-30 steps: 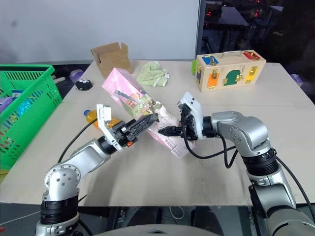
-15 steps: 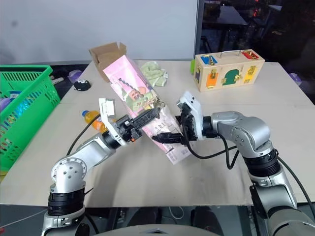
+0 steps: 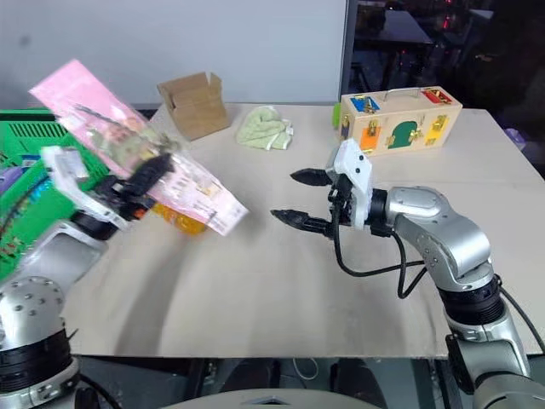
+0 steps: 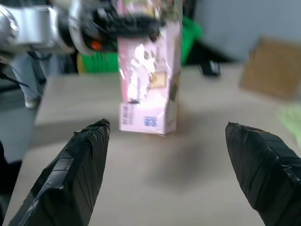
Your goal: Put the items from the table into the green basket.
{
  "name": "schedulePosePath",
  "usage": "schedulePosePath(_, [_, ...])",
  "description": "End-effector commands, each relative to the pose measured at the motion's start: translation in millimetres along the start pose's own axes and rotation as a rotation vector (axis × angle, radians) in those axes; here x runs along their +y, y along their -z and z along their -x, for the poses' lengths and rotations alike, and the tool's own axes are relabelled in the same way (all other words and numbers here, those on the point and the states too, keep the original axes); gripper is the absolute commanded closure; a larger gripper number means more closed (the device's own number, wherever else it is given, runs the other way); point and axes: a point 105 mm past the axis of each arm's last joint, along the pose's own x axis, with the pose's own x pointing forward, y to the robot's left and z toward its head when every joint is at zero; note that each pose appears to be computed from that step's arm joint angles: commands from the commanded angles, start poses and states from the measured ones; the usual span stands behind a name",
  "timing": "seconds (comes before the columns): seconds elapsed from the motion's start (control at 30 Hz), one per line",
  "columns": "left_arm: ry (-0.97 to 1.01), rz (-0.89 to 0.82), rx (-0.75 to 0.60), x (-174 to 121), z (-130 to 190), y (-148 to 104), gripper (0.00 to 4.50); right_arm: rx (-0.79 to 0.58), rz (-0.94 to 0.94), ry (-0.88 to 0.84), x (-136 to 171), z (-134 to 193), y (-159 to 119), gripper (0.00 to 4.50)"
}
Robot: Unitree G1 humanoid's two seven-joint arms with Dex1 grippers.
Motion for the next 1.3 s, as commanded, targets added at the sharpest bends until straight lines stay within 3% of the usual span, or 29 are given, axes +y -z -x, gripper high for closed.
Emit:
schedulePosePath(0.03, [-0.078, -0.127, -0.089, 10, 15, -38, 4.32, -0.082, 0.093, -0.04, 4, -12, -18, 0.35])
schedulePosePath(0.37, [-0.485, -0.515, -0.135, 84, 52, -120, 4.32, -0.144, 0.092, -0.057, 0, -59, -27, 0.35])
schedulePosePath(0.63, [-0.61, -0.794, -0.134, 133, 38, -177, 4.32, -0.121, 0.107, -0.012, -5, -67, -26, 0.35])
schedulePosePath(0.77, [-0.679, -0.879, -0.116, 155, 34, -192, 4.32, -0.122, 0.108, 0.001, -5, -66, -26, 0.35])
schedulePosePath(0.9, [-0.789, -0.932, -0.018, 181, 35, -182, 4.32, -0.123, 0.109, 0.028, -6, -65, -26, 0.35])
schedulePosePath(0.97, [-0.808, -0.878, 0.014, 193, 40, -168, 3.4, -0.125, 0.105, 0.039, -6, -64, -26, 0.35])
schedulePosePath(1.0, [-0.819, -0.861, 0.024, 197, 43, -163, 3.26, -0.125, 0.102, 0.043, -7, -64, -26, 0.35])
schedulePosePath(1.03, [-0.829, -0.832, 0.019, 201, 46, -159, 2.76, -0.123, 0.102, 0.047, -7, -63, -25, 0.35])
schedulePosePath(1.2, [-0.786, -0.787, -0.019, 201, 53, -157, 0.52, -0.112, 0.097, 0.066, -9, -60, -22, 0.35])
schedulePosePath(1.3, [-0.696, -0.754, -0.064, 192, 50, -161, 0.52, -0.106, 0.092, 0.068, -9, -57, -20, 0.35])
